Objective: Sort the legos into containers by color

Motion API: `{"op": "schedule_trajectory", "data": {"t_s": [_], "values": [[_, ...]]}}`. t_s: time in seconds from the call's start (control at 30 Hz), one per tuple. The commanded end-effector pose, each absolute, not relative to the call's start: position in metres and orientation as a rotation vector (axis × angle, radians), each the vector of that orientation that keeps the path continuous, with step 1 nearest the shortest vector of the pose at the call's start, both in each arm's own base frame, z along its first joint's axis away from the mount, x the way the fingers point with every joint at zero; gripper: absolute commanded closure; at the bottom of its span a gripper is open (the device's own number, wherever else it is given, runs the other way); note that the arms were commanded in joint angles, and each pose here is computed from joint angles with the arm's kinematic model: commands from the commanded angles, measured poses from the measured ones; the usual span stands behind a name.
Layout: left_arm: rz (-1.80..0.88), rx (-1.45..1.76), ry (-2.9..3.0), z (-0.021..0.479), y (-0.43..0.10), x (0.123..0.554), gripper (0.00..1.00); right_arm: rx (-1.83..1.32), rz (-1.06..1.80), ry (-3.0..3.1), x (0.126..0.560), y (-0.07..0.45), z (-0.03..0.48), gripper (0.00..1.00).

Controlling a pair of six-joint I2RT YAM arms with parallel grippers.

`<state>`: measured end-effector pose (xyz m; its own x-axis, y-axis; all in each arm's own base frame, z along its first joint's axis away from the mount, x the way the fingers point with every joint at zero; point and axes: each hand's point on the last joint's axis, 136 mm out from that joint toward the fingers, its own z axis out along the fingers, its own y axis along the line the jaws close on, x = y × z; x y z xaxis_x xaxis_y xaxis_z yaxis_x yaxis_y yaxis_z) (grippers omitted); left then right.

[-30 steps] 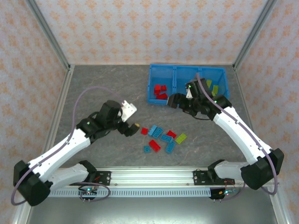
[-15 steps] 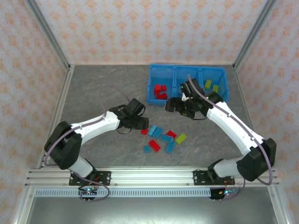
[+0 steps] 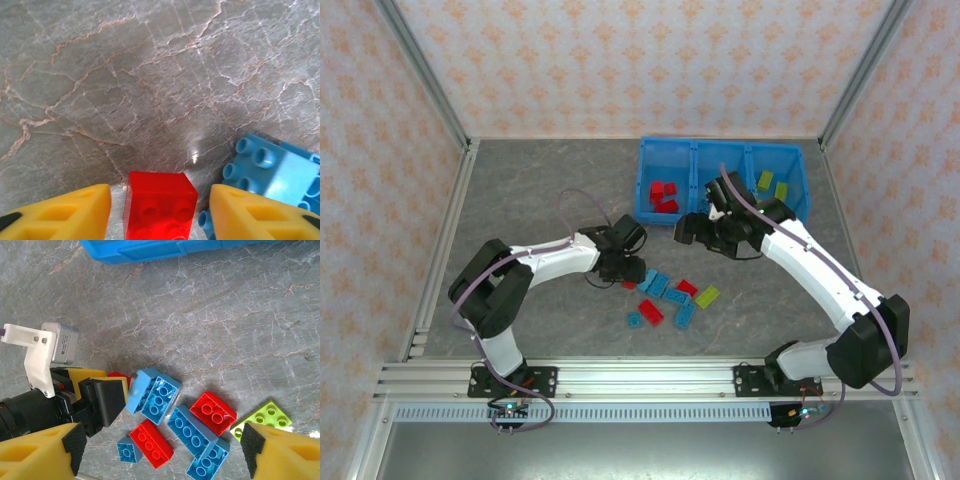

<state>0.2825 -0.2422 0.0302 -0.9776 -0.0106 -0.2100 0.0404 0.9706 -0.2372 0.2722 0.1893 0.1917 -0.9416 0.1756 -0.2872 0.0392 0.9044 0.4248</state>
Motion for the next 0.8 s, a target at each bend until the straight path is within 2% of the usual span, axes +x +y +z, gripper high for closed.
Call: {"op": "schedule_trajectory", "data": {"t_s": [0.0,0.17,0.3,0.43,0.6,0.77], "values": [[-0.267,0.021,2.945,0.018,-0.231,0.272,0.52,0.172,0.588,2.718,0.273,0.185,0.198,0.17],[-0.143,0.033,2.947,0.016,-0.21,0.265,0.55,0.179,0.62,2.726,0.271,0.189,0.197,0.17],[-0.095,0.046,2.939,0.018,-0.199,0.26,0.65,0.182,0.65,2.727,0.27,0.191,0.198,0.17],[-0.161,0.049,2.855,0.05,-0.204,0.269,0.7,0.137,0.758,2.713,0.265,0.203,0.207,0.17],[-0.357,0.073,2.617,0.134,-0.237,0.311,0.71,0.078,0.931,2.664,0.257,0.22,0.225,0.16],[-0.254,0.158,2.418,0.189,-0.264,0.381,0.71,0.191,0.749,2.535,0.274,0.191,0.239,0.14]]}}
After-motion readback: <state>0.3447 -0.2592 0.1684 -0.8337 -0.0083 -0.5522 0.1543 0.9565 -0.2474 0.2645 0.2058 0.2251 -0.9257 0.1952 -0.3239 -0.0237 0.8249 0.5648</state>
